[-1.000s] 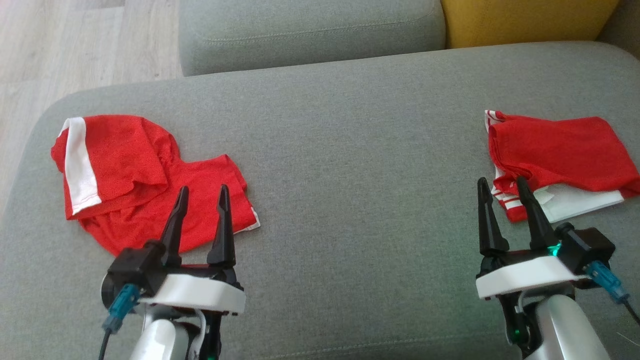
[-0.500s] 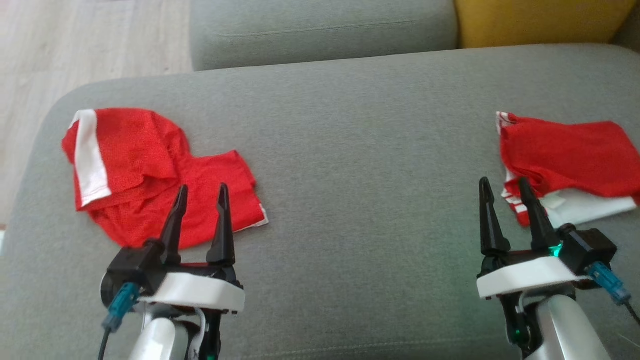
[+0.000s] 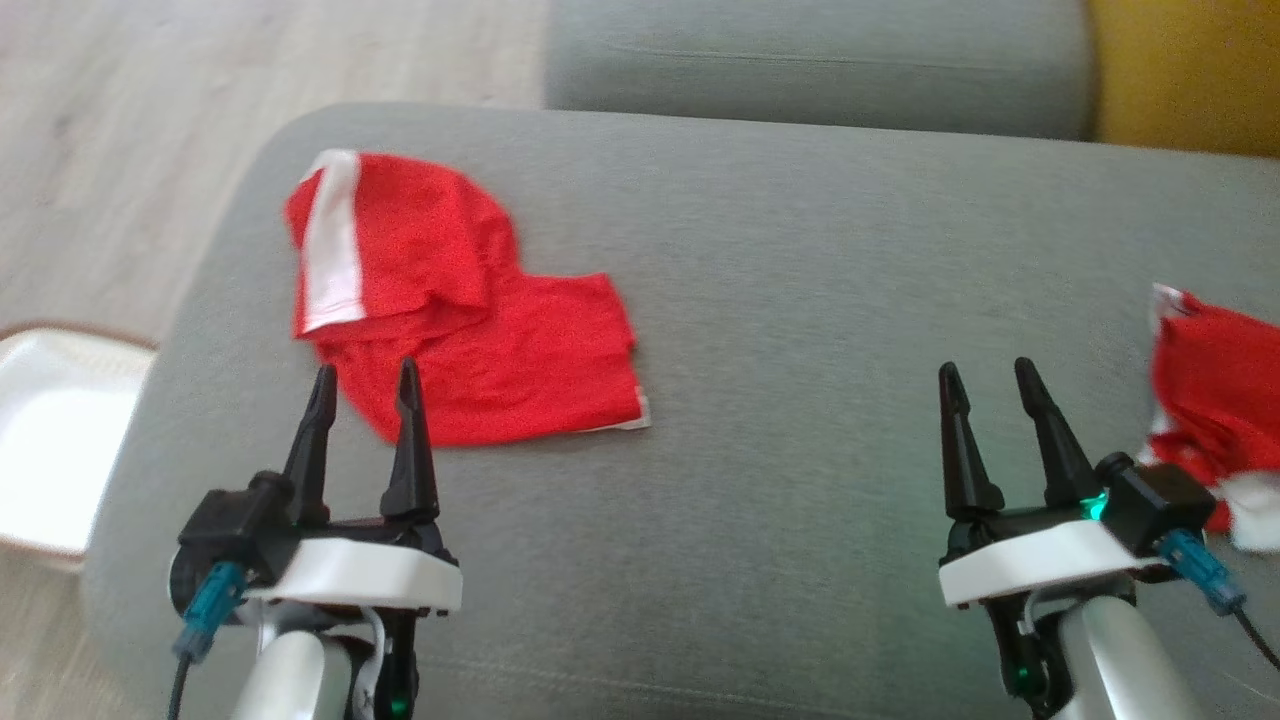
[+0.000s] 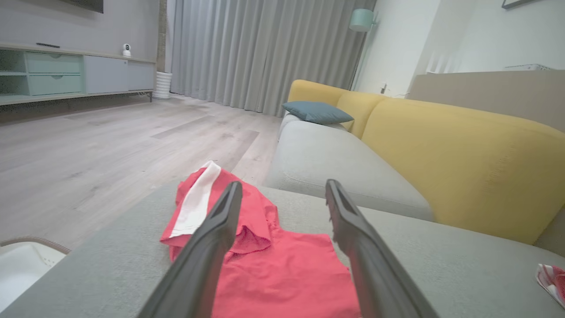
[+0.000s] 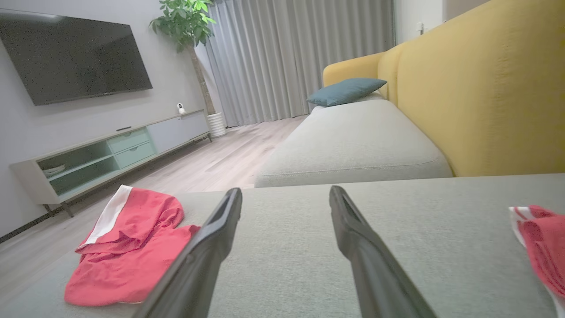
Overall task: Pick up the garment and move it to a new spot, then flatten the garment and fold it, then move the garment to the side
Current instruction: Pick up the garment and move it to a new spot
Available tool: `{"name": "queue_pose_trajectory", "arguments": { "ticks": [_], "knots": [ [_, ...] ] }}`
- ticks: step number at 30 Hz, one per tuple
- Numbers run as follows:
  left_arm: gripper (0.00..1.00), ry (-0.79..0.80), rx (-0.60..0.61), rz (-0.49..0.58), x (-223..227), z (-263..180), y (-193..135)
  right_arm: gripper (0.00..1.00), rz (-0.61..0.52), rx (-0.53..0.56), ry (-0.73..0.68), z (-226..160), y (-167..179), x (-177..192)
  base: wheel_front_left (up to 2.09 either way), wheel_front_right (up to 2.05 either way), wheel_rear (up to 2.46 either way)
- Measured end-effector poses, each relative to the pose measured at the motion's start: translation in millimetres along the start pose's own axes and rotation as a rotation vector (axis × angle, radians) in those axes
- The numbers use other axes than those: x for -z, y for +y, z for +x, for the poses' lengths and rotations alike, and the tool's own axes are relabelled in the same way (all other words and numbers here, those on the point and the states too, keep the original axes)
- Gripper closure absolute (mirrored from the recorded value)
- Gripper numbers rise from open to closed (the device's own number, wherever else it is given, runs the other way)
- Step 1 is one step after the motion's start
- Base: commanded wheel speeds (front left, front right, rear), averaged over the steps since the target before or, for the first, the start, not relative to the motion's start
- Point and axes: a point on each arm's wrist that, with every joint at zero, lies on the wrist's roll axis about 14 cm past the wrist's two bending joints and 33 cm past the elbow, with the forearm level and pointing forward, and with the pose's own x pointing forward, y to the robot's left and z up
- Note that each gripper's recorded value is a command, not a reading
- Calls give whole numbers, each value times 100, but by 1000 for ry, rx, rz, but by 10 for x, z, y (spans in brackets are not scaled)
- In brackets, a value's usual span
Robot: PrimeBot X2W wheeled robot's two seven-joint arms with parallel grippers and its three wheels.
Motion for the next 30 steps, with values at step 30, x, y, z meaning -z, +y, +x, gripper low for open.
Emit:
{"name": "queue_pose_trajectory", "arguments": {
  "ticks": [30],
  "knots": [
    [0,-19,-182,168,-242,184,968,0,17,-123,88,328,364,308,0,0,0]
  ]
}}
